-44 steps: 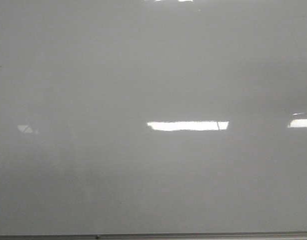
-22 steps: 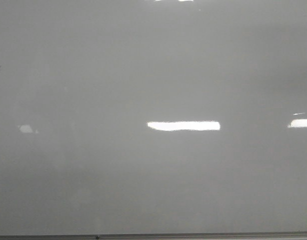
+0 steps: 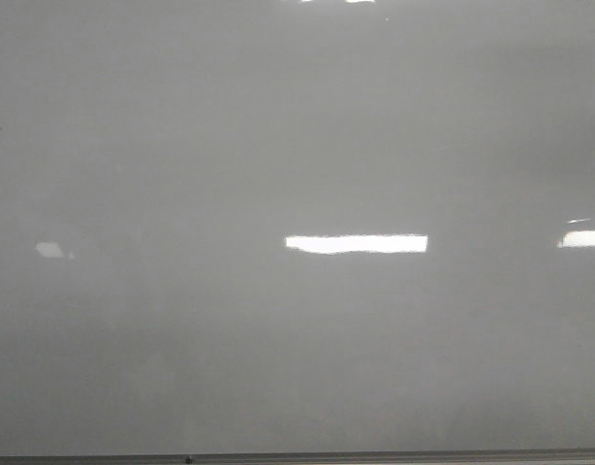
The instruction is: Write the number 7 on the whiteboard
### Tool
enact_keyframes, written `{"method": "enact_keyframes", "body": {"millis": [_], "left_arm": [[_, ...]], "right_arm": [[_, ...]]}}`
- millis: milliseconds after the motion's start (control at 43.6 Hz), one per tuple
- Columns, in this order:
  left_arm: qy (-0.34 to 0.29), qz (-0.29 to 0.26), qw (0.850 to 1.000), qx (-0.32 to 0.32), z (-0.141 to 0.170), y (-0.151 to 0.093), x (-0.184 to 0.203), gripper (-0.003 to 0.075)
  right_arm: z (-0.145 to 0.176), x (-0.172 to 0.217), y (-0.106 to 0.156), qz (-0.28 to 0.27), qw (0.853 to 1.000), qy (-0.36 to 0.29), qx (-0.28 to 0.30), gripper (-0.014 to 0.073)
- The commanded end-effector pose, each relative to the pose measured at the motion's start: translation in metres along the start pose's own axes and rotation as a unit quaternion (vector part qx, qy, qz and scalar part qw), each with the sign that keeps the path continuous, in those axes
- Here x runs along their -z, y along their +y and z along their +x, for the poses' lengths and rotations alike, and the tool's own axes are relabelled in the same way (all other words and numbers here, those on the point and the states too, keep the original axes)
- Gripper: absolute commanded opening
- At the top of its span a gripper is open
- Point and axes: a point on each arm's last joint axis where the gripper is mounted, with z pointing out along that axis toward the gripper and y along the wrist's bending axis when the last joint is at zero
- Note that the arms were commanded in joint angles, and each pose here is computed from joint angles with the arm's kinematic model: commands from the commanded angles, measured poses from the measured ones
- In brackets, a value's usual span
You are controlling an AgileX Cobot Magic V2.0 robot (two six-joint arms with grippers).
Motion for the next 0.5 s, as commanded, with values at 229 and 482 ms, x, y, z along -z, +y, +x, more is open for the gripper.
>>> {"method": "enact_keyframes", "body": {"millis": [229,482], "left_arm": [[-0.014,0.001,1.0,0.011,-0.015,0.001,-0.015,0.0619],[-0.027,-0.016,0.998,0.055,-0.024,0.007,-0.042,0.0619]], "right_arm": [[-0.016,0.004,-0.001,0.003,0.999,-0.052,0.001,0.0595],[-0.017,0.004,-0.001,0.004,0.999,-0.054,0.001,0.0595]]}}
